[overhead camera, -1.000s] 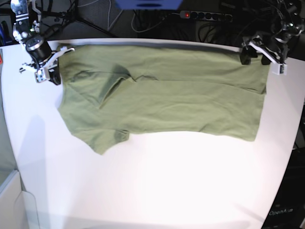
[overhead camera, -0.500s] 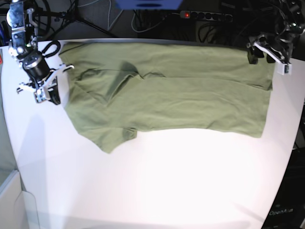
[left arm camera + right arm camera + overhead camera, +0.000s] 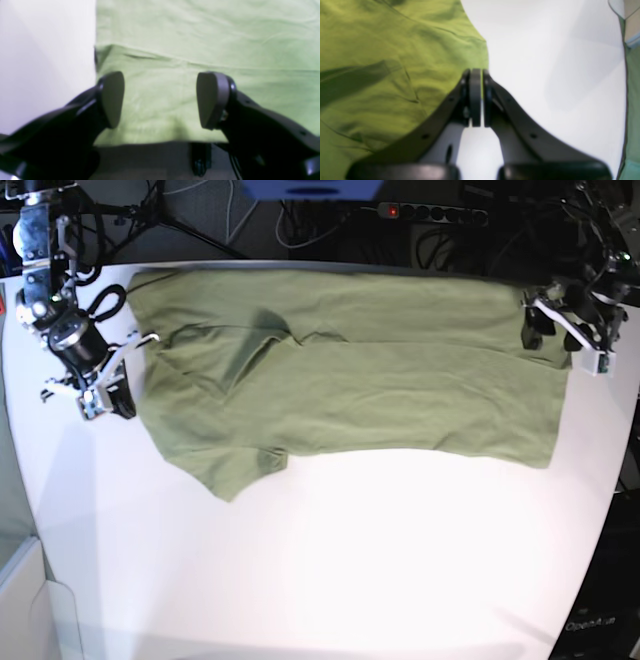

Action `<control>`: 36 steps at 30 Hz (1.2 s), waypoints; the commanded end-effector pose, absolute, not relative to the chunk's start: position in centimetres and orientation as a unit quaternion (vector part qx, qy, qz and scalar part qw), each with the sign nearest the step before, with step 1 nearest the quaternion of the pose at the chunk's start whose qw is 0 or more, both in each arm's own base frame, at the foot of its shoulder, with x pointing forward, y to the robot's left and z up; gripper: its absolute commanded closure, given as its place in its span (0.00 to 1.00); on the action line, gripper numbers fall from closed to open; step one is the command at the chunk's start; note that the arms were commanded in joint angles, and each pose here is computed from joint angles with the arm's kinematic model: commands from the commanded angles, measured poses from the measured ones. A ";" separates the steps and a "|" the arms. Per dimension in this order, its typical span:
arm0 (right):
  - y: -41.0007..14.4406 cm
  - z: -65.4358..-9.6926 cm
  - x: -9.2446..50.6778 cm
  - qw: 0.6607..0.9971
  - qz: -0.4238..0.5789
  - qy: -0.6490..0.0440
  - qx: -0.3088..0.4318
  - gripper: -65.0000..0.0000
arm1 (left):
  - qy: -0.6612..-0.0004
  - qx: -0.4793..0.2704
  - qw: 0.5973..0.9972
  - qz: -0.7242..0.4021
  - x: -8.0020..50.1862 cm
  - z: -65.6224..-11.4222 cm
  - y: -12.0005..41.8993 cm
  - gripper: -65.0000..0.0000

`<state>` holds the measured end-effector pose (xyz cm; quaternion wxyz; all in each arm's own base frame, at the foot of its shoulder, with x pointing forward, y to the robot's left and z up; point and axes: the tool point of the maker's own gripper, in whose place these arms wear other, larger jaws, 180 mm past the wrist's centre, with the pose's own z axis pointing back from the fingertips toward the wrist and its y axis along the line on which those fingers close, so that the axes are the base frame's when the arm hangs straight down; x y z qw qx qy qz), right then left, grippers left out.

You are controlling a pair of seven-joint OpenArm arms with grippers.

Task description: Fold the T-shirt properly

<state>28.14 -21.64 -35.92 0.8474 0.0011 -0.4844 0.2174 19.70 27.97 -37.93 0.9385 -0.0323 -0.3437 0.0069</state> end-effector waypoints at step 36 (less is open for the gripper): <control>-14.7 -38.9 44.8 0.866 0.261 -0.402 0.143 0.54 | -0.375 0.016 0.926 0.046 19.7 -35.5 32.4 0.34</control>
